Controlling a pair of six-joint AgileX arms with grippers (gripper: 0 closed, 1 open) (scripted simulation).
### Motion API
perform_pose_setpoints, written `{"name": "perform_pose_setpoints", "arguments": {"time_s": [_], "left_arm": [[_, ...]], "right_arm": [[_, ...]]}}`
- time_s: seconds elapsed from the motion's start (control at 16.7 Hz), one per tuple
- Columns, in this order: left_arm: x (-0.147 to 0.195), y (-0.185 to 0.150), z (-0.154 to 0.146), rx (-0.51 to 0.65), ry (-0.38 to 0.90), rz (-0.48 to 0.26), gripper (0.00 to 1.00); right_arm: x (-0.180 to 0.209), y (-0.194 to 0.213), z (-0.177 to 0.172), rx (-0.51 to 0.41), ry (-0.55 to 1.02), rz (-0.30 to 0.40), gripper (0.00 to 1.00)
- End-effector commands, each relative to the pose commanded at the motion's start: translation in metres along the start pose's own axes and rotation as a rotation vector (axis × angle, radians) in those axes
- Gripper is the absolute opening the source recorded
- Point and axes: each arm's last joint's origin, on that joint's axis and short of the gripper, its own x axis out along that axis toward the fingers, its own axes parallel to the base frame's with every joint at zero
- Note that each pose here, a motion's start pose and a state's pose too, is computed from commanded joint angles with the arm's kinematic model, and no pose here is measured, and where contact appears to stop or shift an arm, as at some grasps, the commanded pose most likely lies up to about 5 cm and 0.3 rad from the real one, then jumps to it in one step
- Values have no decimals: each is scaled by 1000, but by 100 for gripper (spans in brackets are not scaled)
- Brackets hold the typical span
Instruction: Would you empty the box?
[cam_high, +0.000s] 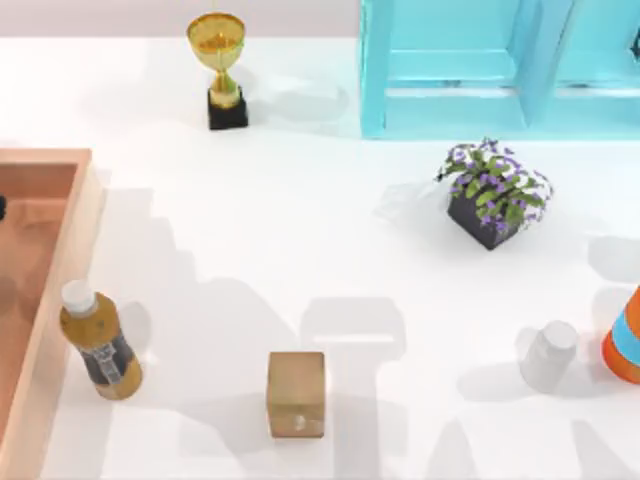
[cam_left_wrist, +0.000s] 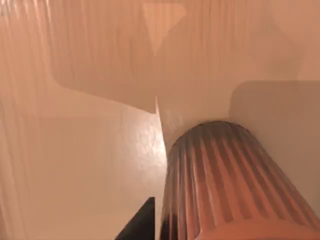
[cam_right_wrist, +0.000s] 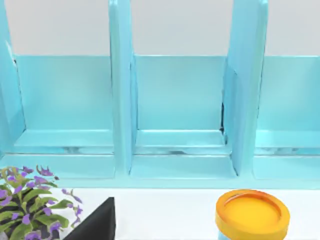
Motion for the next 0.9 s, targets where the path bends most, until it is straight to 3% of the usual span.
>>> {"name": "perform_pose_setpoints", "arguments": {"time_s": [0.42, 0.9], "left_arm": [[0, 0, 0, 0, 0, 0, 2], [0, 0, 0, 0, 0, 0, 0]], "right_arm": [[0, 0, 0, 0, 0, 0, 100], [0, 0, 0, 0, 0, 0, 100]]}}
